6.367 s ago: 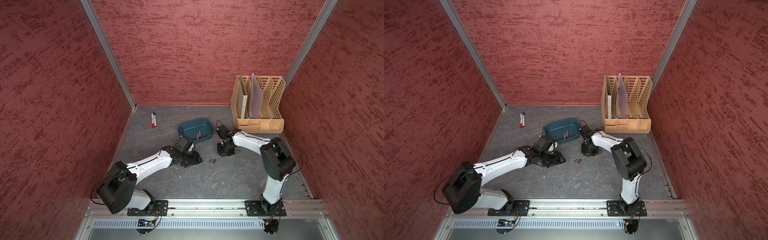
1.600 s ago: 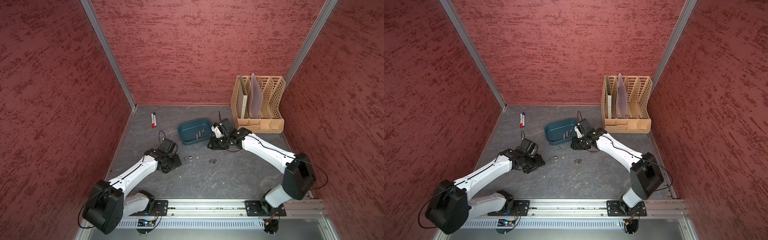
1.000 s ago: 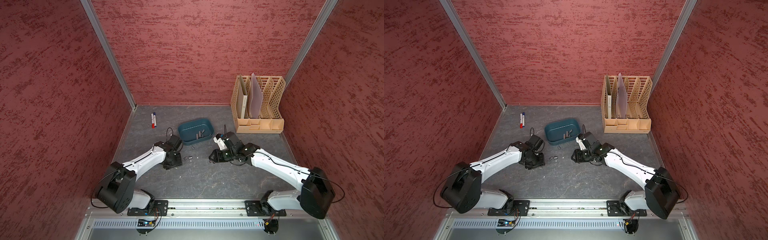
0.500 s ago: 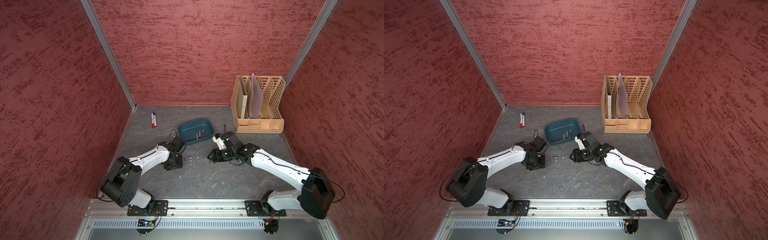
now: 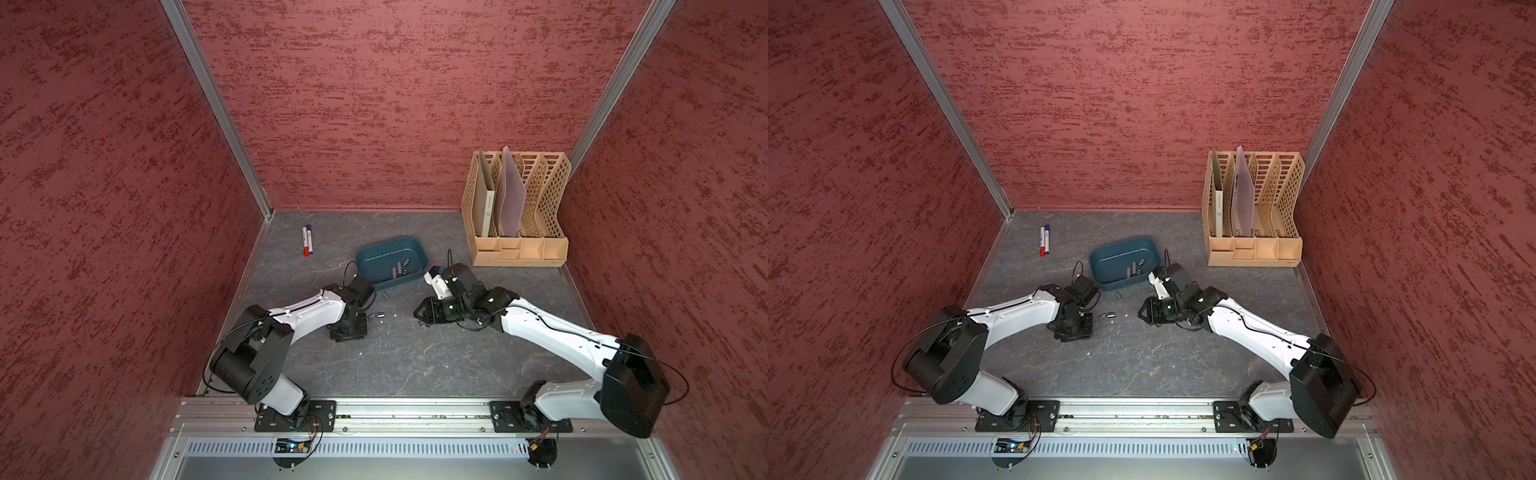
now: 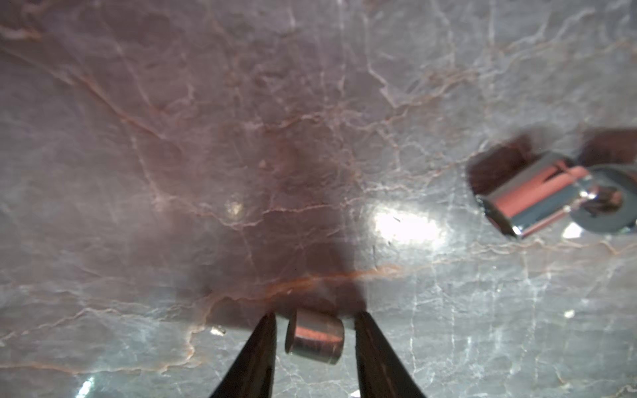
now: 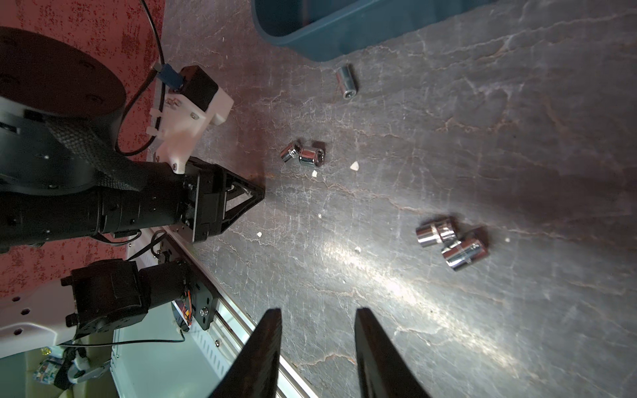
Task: Put the socket on the desktop into the storage box
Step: Pick up the socket head at the center of the board, then place the socket head in the storage box, then pick up the socket head at the center of the board.
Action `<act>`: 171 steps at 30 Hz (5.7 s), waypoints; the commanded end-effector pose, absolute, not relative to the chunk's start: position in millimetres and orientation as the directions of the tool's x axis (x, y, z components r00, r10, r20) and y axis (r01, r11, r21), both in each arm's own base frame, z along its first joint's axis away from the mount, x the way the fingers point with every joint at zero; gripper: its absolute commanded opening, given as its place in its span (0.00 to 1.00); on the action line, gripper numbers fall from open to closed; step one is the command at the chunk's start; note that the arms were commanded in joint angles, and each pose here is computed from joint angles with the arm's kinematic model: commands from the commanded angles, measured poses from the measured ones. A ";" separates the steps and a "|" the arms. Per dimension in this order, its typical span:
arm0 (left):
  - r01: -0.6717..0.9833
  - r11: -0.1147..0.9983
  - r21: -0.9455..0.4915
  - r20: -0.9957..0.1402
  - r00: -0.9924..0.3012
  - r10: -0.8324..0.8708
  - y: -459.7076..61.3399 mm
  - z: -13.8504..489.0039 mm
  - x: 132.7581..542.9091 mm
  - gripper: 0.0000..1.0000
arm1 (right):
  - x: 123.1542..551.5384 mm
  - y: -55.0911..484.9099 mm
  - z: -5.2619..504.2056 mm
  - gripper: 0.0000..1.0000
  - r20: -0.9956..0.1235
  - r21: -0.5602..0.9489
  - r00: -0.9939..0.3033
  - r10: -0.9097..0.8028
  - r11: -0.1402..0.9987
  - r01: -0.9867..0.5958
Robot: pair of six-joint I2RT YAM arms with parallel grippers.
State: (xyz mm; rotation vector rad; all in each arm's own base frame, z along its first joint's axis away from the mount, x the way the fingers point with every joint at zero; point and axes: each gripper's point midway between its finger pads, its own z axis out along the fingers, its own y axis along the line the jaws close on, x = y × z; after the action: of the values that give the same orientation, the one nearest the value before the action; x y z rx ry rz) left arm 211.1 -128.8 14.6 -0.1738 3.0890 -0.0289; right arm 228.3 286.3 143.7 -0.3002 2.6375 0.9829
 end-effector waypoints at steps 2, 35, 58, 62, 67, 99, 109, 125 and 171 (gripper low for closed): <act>-0.092 0.996 -0.013 -0.069 -0.993 -0.093 -132.8 13.8 218.4 0.30 | 225.5 288.9 139.3 0.40 -0.354 0.604 -0.931 -0.091 0.738 -0.302; -0.079 0.961 -0.266 -0.239 -0.960 -0.145 -193.9 104.4 307.4 0.09 | 242.1 311.5 156.6 0.41 -0.370 0.657 -0.927 -0.054 0.690 -0.303; -0.101 0.964 -0.244 -0.230 -0.960 -0.159 -199.9 79.4 410.6 0.09 | 245.4 305.1 152.0 0.41 -0.358 0.638 -0.934 -0.023 0.724 -0.262; -0.104 0.969 -0.223 -0.229 -0.961 -0.156 -197.8 70.5 419.7 0.09 | 244.0 303.8 150.1 0.41 -0.351 0.638 -0.936 -0.021 0.727 -0.255; -0.112 0.975 -0.190 -0.224 -0.962 -0.154 -193.3 58.9 427.1 0.10 | 244.7 303.7 147.8 0.41 -0.347 0.636 -0.938 -0.018 0.730 -0.250; -0.117 0.977 -0.179 -0.247 -0.956 -0.160 -188.2 64.6 435.3 0.52 | 244.3 296.5 143.3 0.43 -0.345 0.619 -0.938 0.001 0.752 -0.227; -0.081 0.961 -0.265 -0.285 -0.945 -0.159 -198.7 101.0 433.5 0.60 | 244.9 286.8 141.7 0.47 -0.341 0.584 -0.940 0.017 0.787 -0.198; 0.005 0.860 -0.511 -0.290 -0.942 -0.167 -209.7 155.1 329.0 0.66 | 248.7 246.2 114.1 0.49 -0.263 0.340 -0.964 0.033 0.938 -0.061; -0.084 0.809 -0.582 -0.103 -0.979 -0.176 -202.2 84.9 194.8 0.70 | 268.0 240.1 33.6 0.41 -0.142 0.164 -0.986 0.087 0.984 0.063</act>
State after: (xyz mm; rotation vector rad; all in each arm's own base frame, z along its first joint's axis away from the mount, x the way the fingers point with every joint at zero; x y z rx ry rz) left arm 194.1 -200.7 86.3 -0.2062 2.8506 -0.9030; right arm 257.0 238.8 30.8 0.0927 3.0161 0.2465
